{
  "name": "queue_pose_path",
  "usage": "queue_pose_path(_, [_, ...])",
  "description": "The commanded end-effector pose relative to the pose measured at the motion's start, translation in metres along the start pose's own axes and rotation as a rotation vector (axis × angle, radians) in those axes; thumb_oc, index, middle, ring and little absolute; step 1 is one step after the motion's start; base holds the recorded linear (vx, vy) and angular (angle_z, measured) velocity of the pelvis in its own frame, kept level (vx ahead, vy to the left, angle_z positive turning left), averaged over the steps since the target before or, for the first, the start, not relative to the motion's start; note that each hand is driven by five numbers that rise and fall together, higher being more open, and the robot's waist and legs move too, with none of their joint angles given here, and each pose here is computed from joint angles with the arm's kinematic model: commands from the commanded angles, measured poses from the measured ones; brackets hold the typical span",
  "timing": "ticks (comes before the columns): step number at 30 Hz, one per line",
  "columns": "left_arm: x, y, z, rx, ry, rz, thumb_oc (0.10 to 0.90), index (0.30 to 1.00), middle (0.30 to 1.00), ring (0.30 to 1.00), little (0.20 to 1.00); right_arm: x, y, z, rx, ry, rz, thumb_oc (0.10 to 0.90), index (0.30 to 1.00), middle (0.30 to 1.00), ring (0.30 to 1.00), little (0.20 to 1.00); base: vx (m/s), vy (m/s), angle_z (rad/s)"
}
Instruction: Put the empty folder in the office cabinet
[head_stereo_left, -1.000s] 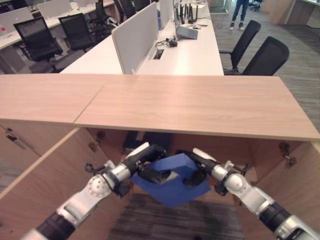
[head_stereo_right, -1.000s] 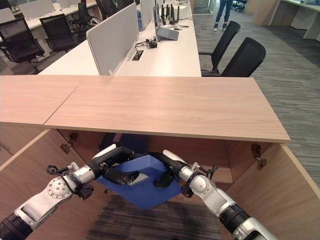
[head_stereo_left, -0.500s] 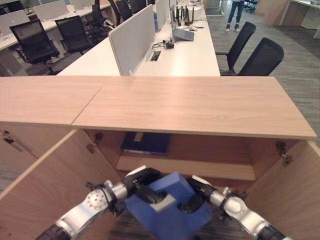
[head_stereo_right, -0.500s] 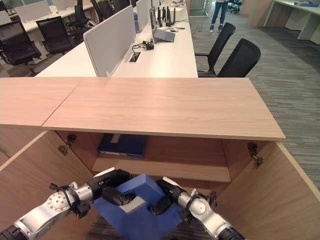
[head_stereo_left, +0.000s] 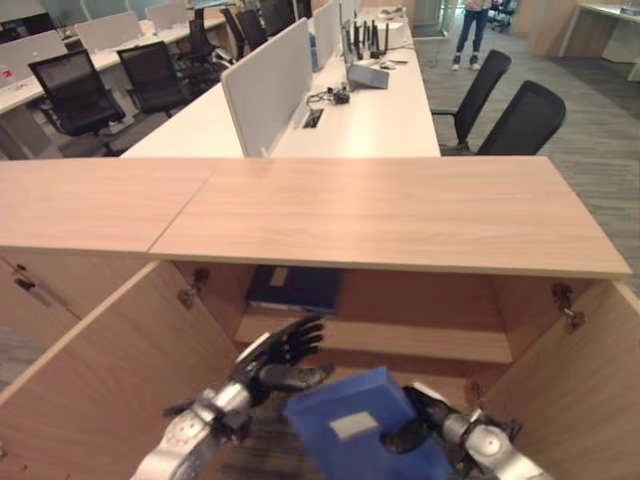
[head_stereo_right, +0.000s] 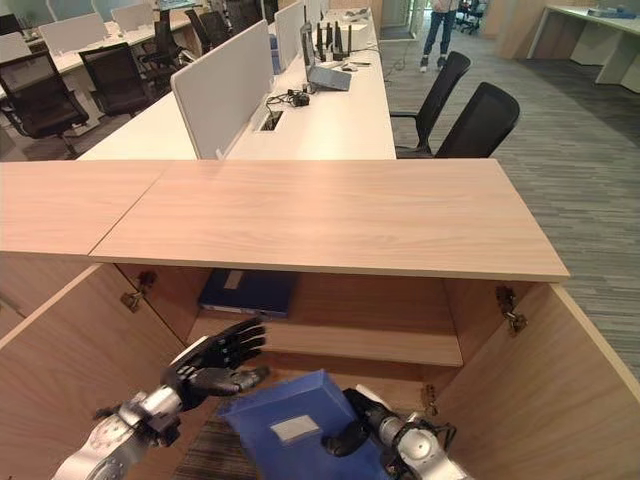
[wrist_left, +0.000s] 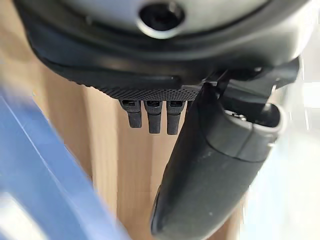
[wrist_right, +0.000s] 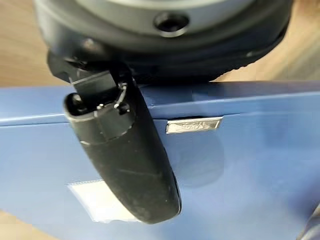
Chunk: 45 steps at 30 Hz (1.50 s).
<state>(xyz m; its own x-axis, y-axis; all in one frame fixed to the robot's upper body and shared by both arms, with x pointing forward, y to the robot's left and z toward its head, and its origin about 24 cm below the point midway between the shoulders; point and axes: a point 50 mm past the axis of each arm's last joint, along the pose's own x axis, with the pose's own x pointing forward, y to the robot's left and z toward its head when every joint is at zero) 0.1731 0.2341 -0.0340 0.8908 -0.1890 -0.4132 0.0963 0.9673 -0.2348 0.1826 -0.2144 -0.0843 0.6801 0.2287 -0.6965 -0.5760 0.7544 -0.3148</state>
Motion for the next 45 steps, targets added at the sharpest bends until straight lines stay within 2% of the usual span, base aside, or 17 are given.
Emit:
queue_pose_path(1, [0.006,0.005,0.018,0.102,-0.061,0.026,0.800,0.900,0.900,0.900,0.900,-0.002,-0.021,-0.008,0.030,0.035,-0.073,0.400,0.300,0.300,0.300,0.300,0.01,0.013,0.05])
queue_pose_path(2, [0.006,0.005,0.018,0.102,-0.061,0.026,0.800,0.900,0.900,0.900,0.900,-0.002,-0.021,-0.008,0.030,0.035,-0.073,0.400,0.300,0.300,0.300,0.300,0.00,0.000,0.00])
queue_pose_path(4, [0.005,0.017,-0.020,0.011,0.070,0.177,0.800,0.900,0.900,0.900,0.900,-0.001,-0.023,-0.021,0.249,0.078,-0.159,0.400,0.300,0.300,0.300,0.300,0.00,0.000,0.00])
queue_pose_path(5, [0.005,0.017,-0.020,0.011,0.070,0.177,0.800,0.900,0.900,0.900,0.900,-0.001,-0.023,-0.021,0.249,0.078,-0.159,0.400,0.300,0.300,0.300,0.300,0.00,0.000,0.00])
queue_pose_path(6, [0.006,0.016,-0.050,-0.118,0.157,0.264,0.800,0.900,0.900,0.900,0.900,0.004,-0.021,-0.021,0.489,0.055,-0.235,0.400,0.300,0.300,0.300,0.300,0.00,0.011,-0.06])
queue_pose_path(7, [0.005,0.015,-0.066,-0.203,0.206,0.303,0.800,0.900,0.900,0.900,0.900,0.005,-0.020,-0.021,0.611,0.038,-0.262,0.400,0.300,0.300,0.300,0.300,0.00,0.000,0.00])
queue_pose_path(8, [0.001,0.011,-0.104,-0.363,0.342,0.402,0.800,0.900,0.900,0.900,0.900,0.011,-0.012,-0.019,0.826,0.004,-0.277,0.400,0.300,0.300,0.300,0.300,0.03,0.005,-0.03])
queue_pose_path(11, [-0.018,0.009,-0.147,-0.454,0.534,0.543,0.800,0.900,0.900,0.900,0.900,0.019,-0.008,-0.007,1.199,-0.121,-0.322,0.400,0.300,0.300,0.300,0.300,0.05,0.003,-0.02])
queue_pose_path(12, [-0.045,0.010,-0.173,-0.438,0.709,0.617,0.800,0.900,0.900,0.900,0.900,0.023,-0.009,0.000,1.414,-0.199,-0.344,0.400,0.300,0.300,0.300,0.300,0.05,0.005,-0.02])
queue_pose_path(13, [-0.044,0.010,-0.173,-0.438,0.708,0.617,0.800,0.900,0.900,0.900,0.900,0.023,-0.010,0.001,1.414,-0.200,-0.344,0.400,0.300,0.300,0.300,0.300,0.06,0.005,-0.01])
queue_pose_path(16, [-0.084,0.010,-0.196,-0.437,0.904,0.718,0.800,0.900,0.900,0.900,0.900,0.030,-0.013,0.017,1.686,-0.317,-0.358,0.400,0.300,0.300,0.300,0.300,0.07,0.009,-0.02])
queue_pose_path(20, [-0.116,0.007,-0.211,-0.483,1.015,0.823,0.800,0.900,0.900,0.900,0.900,0.032,-0.034,0.046,1.891,-0.516,-0.370,0.400,0.300,0.300,0.300,0.300,0.05,0.008,-0.07])
queue_pose_path(22, [-0.125,0.010,-0.213,-0.461,1.038,0.843,0.800,0.900,0.900,0.900,0.900,0.030,-0.059,0.071,1.958,-0.681,-0.385,0.400,0.300,0.300,0.300,0.300,0.02,0.005,-0.09])
queue_pose_path(24, [-0.126,0.014,-0.211,-0.448,1.037,0.858,0.800,0.900,0.900,0.900,0.900,0.028,-0.065,0.079,1.969,-0.733,-0.383,0.400,0.300,0.300,0.300,0.300,0.00,0.001,-0.02])
queue_pose_path(28, [-0.111,0.031,-0.196,-0.352,0.978,0.873,0.800,0.900,0.900,0.900,0.900,0.018,-0.100,0.114,1.989,-0.934,-0.425,0.400,0.300,0.300,0.300,0.300,-0.04,0.003,0.02])
queue_pose_path(38, [-0.088,0.055,-0.171,-0.241,0.857,0.871,0.800,0.900,0.900,0.900,0.900,-0.014,-0.194,0.186,1.884,-1.116,-0.503,0.400,0.300,0.300,0.300,0.300,-0.04,0.018,0.00])
queue_pose_path(45, [-0.073,0.067,-0.154,-0.174,0.784,0.856,0.800,0.900,0.900,0.900,0.900,-0.060,-0.247,0.239,1.807,-1.259,-0.555,0.400,0.300,0.300,0.300,0.300,-0.03,-0.013,-0.07])
